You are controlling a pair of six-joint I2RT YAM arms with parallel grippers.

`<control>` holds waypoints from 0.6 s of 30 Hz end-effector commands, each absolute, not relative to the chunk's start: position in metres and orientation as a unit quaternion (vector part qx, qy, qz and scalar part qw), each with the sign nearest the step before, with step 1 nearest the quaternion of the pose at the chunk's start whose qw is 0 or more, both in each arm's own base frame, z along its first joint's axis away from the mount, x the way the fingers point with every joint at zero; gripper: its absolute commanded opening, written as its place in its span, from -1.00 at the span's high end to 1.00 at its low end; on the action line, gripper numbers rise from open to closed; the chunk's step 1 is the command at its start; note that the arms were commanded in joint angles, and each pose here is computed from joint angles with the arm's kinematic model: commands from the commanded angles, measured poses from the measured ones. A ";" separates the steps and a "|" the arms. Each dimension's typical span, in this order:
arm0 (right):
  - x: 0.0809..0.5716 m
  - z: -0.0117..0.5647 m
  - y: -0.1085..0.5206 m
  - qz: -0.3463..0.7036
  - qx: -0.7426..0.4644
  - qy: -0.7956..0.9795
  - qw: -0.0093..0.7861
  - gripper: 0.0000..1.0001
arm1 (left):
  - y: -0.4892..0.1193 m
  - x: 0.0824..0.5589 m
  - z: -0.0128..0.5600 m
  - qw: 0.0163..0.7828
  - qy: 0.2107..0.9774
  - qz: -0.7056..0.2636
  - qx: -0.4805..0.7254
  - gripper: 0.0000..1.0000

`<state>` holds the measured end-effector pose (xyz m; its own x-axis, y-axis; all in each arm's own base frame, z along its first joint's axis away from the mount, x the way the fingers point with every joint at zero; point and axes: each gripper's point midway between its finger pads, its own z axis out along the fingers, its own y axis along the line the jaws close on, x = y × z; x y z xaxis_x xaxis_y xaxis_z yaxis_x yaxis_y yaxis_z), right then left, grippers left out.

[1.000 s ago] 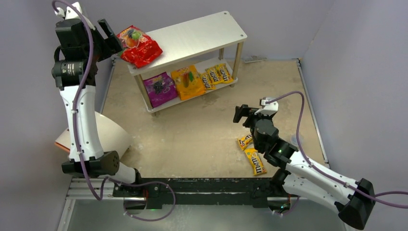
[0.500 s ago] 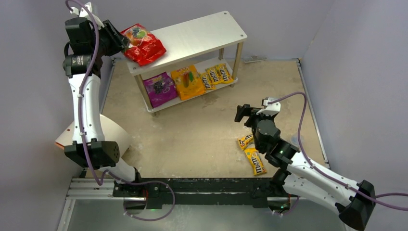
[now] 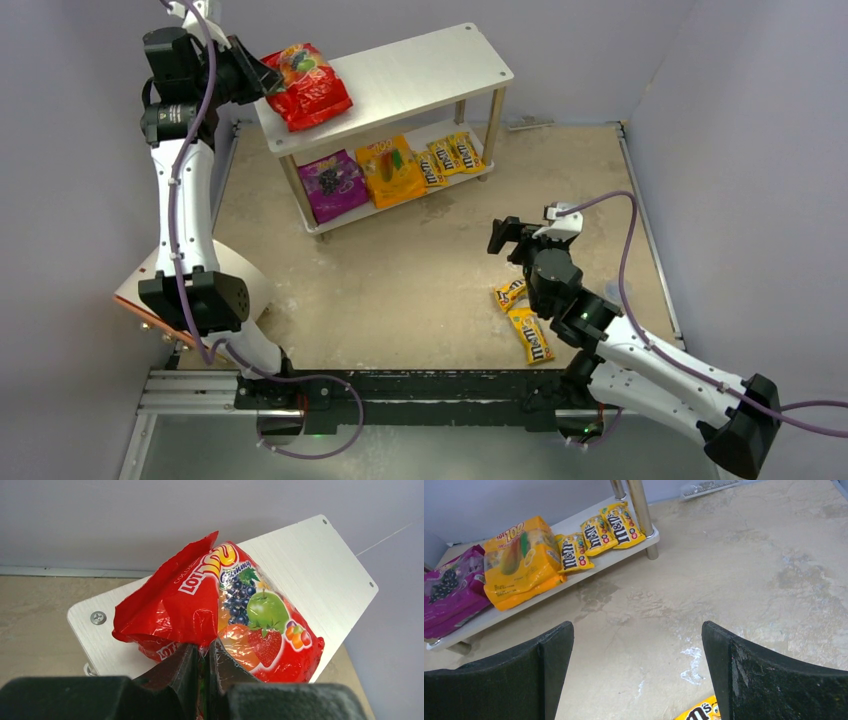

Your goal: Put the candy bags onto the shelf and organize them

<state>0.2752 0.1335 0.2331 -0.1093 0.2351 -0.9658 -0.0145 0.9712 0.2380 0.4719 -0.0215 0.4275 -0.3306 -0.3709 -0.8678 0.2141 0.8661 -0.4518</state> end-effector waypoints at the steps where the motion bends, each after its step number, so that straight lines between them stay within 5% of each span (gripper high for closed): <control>1: 0.277 0.234 0.128 0.079 0.085 0.736 0.667 -0.98 | -0.034 0.467 0.437 0.581 0.769 -0.267 0.011 0.85; 10: 0.278 0.233 0.130 0.077 0.082 0.739 0.665 -0.98 | -0.040 0.465 0.438 0.579 0.766 -0.278 0.033 0.92; 12: 0.278 0.232 0.129 0.077 0.081 0.739 0.664 -0.98 | -0.038 0.466 0.438 0.580 0.767 -0.272 0.028 0.80; 15: 0.278 0.233 0.129 0.077 0.082 0.739 0.665 -0.98 | -0.038 0.465 0.440 0.581 0.767 -0.272 0.028 0.27; 18: 0.278 0.233 0.129 0.077 0.082 0.739 0.665 -0.98 | -0.036 0.462 0.446 0.586 0.766 -0.263 0.028 0.07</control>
